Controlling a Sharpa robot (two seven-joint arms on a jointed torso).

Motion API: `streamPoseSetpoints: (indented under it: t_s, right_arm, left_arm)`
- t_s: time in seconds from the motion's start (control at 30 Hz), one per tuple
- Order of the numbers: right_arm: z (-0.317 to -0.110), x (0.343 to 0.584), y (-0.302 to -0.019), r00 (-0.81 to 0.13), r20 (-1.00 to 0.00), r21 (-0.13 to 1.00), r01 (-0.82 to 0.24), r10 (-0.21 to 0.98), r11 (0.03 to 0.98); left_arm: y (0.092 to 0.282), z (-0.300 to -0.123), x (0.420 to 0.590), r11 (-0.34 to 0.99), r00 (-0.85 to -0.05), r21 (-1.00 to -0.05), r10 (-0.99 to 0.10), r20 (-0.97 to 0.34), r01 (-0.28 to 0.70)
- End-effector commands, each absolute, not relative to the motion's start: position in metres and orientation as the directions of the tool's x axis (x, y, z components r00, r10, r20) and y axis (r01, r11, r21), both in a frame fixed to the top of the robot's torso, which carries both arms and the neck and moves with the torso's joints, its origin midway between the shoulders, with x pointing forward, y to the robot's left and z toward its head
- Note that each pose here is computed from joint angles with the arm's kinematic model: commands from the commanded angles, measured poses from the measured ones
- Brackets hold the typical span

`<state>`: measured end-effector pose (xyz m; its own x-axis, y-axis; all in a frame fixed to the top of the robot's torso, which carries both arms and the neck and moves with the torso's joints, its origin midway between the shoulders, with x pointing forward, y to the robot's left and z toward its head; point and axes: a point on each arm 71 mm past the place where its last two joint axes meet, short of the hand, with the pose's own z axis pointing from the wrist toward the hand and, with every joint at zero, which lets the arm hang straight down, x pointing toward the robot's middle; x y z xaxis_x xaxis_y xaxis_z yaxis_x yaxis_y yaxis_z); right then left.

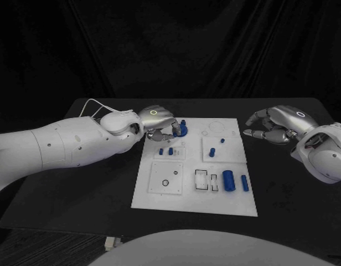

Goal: Assemble the parts on the task board

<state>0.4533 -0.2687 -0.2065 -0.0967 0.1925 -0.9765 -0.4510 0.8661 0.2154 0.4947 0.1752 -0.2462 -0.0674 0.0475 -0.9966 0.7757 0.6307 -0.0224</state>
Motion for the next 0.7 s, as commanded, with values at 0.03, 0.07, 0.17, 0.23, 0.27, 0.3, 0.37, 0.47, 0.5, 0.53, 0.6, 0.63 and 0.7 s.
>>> streamPoseSetpoints:
  t_s: [0.03,0.07,0.17,0.23,0.27,0.3,0.37,0.47,0.5,0.53,0.6,0.63,0.7]
  right_arm:
    - [-0.209,0.453,-0.269,-0.106,-0.977,0.215,-0.446,0.187,0.869]
    - [-0.210,0.452,-0.270,-0.107,-0.977,0.215,-0.445,0.187,0.869]
    - [-0.212,0.452,-0.270,-0.113,-0.976,0.216,-0.442,0.185,0.870]
    - [-0.214,0.451,-0.271,-0.117,-0.976,0.217,-0.441,0.184,0.871]
    - [-0.215,0.451,-0.271,-0.120,-0.976,0.218,-0.439,0.183,0.872]
    - [-0.215,0.451,-0.271,-0.122,-0.976,0.218,-0.438,0.183,0.872]
    - [-0.216,0.450,-0.271,-0.124,-0.975,0.219,-0.437,0.183,0.873]
    - [-0.218,0.450,-0.272,-0.125,-0.975,0.220,-0.435,0.183,0.873]
    - [-0.218,0.449,-0.272,-0.126,-0.975,0.220,-0.434,0.183,0.874]
    - [-0.218,0.449,-0.272,-0.126,-0.975,0.220,-0.434,0.183,0.874]
    - [-0.218,0.449,-0.273,-0.126,-0.975,0.220,-0.433,0.183,0.874]
    - [-0.218,0.449,-0.273,-0.126,-0.975,0.220,-0.433,0.183,0.874]
    - [-0.219,0.449,-0.273,-0.126,-0.975,0.220,-0.433,0.183,0.874]
  left_arm:
    - [0.177,-0.243,0.494,0.631,-0.065,-0.022,0.046,-0.997,0.775]
    - [0.179,-0.243,0.494,0.634,-0.069,-0.022,0.050,-0.996,0.773]
    - [0.185,-0.244,0.495,0.643,-0.082,-0.022,0.064,-0.995,0.765]
    - [0.187,-0.244,0.495,0.646,-0.091,-0.023,0.072,-0.993,0.763]
    - [0.188,-0.245,0.495,0.647,-0.095,-0.024,0.076,-0.993,0.762]
    - [0.190,-0.246,0.495,0.647,-0.099,-0.025,0.079,-0.992,0.762]
    - [0.191,-0.247,0.495,0.645,-0.106,-0.027,0.084,-0.991,0.763]
    - [0.192,-0.250,0.494,0.644,-0.112,-0.030,0.086,-0.990,0.764]
    - [0.193,-0.251,0.494,0.644,-0.113,-0.031,0.086,-0.990,0.764]
    - [0.193,-0.252,0.494,0.645,-0.113,-0.031,0.085,-0.990,0.764]
    - [0.193,-0.253,0.493,0.645,-0.111,-0.032,0.083,-0.990,0.764]
    - [0.193,-0.254,0.493,0.645,-0.111,-0.032,0.083,-0.990,0.764]
    - [0.193,-0.255,0.493,0.645,-0.111,-0.032,0.082,-0.990,0.764]
